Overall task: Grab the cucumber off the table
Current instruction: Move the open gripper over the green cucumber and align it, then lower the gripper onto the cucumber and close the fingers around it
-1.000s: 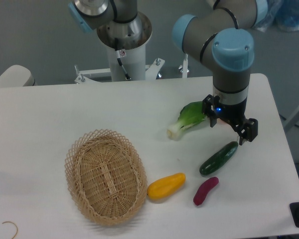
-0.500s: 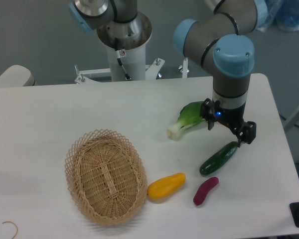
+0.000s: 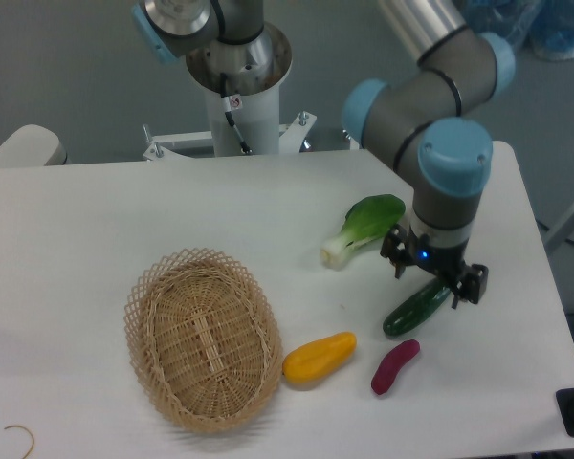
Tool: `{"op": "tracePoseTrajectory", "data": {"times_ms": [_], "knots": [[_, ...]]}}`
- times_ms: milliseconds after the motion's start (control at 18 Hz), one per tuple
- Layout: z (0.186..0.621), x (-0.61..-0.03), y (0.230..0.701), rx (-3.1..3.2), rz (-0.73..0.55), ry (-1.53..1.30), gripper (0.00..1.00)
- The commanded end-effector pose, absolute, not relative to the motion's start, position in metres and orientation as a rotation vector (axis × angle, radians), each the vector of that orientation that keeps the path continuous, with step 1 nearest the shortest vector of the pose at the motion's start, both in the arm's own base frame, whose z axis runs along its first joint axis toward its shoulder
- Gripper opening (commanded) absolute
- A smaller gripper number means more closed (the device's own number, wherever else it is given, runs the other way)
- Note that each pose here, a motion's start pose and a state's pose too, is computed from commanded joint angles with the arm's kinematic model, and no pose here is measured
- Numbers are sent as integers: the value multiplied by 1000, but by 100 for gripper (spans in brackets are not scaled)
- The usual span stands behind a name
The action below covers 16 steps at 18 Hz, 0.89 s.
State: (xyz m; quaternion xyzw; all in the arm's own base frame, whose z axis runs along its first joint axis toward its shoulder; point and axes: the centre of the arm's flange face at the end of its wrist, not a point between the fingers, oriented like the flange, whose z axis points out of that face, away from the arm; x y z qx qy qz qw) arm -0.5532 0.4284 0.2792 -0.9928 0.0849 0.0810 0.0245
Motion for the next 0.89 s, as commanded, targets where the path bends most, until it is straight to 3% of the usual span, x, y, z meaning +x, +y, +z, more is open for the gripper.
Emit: {"op": "tracePoseTrajectory", "data": {"times_ms": [333,889], "knots": [[236,-555,430,-3067,276,292,100],[219,-543,419,-3113,285,539,100]]}}
